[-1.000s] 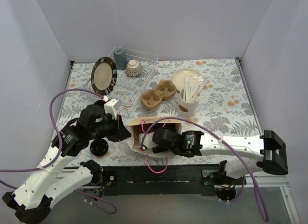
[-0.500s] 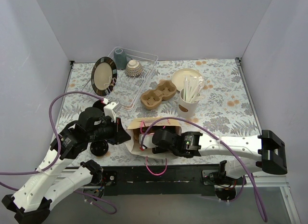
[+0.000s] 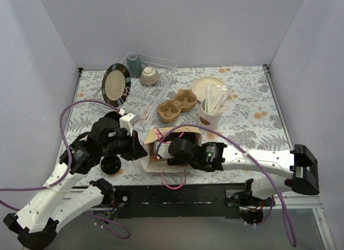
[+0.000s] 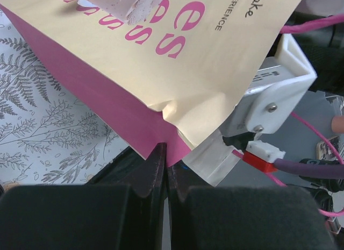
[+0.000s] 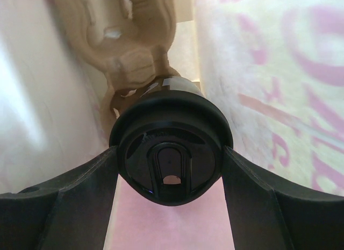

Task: Pack the takeout coffee

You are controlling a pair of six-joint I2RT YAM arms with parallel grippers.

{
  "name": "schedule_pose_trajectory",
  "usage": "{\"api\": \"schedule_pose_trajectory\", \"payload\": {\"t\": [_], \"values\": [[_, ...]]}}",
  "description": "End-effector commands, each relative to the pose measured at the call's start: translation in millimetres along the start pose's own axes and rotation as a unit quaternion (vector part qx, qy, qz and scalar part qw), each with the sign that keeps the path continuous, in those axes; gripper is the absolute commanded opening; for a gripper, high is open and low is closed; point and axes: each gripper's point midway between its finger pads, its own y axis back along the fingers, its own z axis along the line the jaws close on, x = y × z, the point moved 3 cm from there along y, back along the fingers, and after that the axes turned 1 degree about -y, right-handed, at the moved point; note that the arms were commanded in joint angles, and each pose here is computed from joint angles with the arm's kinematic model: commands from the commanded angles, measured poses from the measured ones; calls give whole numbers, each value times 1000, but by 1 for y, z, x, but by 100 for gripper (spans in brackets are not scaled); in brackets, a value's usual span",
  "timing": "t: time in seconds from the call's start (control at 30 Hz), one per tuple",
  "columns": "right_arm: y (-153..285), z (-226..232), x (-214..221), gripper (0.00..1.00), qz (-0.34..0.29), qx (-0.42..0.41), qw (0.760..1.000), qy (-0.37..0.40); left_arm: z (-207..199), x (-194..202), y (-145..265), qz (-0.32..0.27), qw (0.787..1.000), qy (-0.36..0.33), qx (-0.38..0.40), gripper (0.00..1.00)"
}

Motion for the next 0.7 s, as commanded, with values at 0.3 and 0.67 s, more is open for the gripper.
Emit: {"api": "schedule_pose_trajectory", "payload": {"t": [0.3, 0.67], "values": [[22, -4, -35, 44, -95, -49, 993, -58, -2, -7, 2, 9, 1000, -13, -2, 0], [17, 30, -36, 44, -99, -148, 984, -28, -2, -10, 1, 11, 1000, -12, -10, 0]]}}
